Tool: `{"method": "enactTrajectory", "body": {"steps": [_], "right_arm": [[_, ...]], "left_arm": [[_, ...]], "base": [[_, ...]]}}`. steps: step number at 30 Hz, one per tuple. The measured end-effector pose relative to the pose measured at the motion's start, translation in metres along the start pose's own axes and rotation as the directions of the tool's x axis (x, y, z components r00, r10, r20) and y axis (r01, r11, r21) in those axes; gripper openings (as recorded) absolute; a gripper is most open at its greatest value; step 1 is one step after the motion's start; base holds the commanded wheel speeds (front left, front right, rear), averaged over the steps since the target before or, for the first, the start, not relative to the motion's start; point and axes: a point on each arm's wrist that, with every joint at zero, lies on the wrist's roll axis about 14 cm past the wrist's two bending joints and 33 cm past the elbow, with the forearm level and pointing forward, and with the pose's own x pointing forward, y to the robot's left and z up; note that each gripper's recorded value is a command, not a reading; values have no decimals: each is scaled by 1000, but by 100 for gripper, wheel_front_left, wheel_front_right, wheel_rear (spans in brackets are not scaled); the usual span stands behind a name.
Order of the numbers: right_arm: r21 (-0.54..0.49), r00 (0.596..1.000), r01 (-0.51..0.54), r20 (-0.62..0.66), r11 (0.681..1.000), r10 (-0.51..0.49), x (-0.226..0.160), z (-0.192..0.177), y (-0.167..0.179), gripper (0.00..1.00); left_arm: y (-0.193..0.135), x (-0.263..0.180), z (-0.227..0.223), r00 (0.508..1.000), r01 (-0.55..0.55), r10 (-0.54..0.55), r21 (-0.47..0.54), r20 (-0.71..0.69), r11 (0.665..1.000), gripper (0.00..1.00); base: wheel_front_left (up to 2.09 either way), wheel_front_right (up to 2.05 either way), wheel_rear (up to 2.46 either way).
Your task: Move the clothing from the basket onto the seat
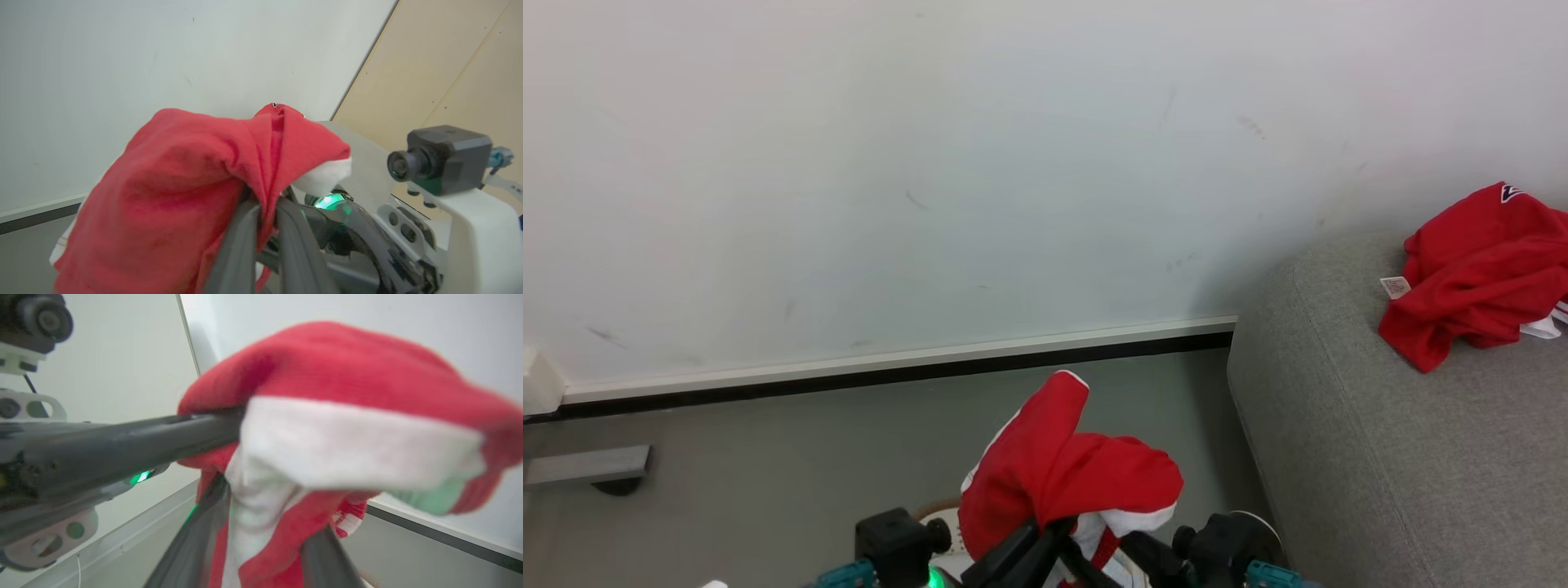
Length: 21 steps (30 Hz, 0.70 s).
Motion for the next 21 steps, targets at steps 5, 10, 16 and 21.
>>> {"method": "enactTrajectory", "body": {"steps": [5,10,16,21], "right_arm": [[5,1000,-6,6,1000,6,-1,4,-1,0],[-1,1000,17,24,1000,-16,-5,11,-10,0],[1,994,89,61,996,-89,-13,21,-32,0],[-12,976,194,100,981,-192,-32,33,-62,0]], "left_arm": [[-1,0,-5,1000,7,-7,-9,-15,1000,0],[2,1,-8,1000,4,-4,7,-26,1000,0],[8,5,-13,999,-9,11,47,-31,999,100],[8,9,-22,999,2,2,71,-50,998,100]], "base": [[0,0,0],[0,0,0],[0,0,0],[0,0,0]]}}
